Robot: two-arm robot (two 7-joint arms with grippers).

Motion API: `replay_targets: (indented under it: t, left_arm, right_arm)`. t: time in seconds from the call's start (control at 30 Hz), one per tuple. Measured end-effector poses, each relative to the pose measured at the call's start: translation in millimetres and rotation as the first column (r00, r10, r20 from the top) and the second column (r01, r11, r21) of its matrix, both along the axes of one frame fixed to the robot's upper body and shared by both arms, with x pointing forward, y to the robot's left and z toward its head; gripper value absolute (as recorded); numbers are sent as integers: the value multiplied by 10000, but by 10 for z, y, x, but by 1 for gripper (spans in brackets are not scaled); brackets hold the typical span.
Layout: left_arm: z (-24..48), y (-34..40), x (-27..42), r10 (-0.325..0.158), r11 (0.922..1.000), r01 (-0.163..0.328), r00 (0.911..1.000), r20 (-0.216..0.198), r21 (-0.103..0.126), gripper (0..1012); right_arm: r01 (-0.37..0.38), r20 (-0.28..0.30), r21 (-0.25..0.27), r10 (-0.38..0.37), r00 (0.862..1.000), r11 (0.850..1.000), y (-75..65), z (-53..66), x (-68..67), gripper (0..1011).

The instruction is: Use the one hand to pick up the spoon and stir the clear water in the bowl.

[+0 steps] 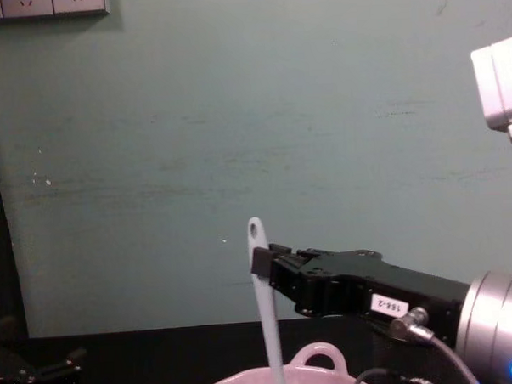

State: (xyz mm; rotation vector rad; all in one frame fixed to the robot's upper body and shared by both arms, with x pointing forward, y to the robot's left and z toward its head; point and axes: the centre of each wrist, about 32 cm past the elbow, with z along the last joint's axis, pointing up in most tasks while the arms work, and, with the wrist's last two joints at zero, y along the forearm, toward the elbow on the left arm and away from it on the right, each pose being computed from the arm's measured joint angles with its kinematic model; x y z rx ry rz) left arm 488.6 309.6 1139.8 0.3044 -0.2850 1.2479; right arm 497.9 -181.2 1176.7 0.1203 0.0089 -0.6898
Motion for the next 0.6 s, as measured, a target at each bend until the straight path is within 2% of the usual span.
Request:
replay_targets:
  t: [0.37,0.6]
  left_arm:
    - [0,0,0,0,10000,0,10000,0,1,1011]
    - [0,0,0,1,10000,-1,10000,0,0,1011]
  right_arm:
    - [-176,-38,88,177,9998,9998,197,-30,71,110]
    - [-44,115,208,42,9999,9998,324,-51,220,110]
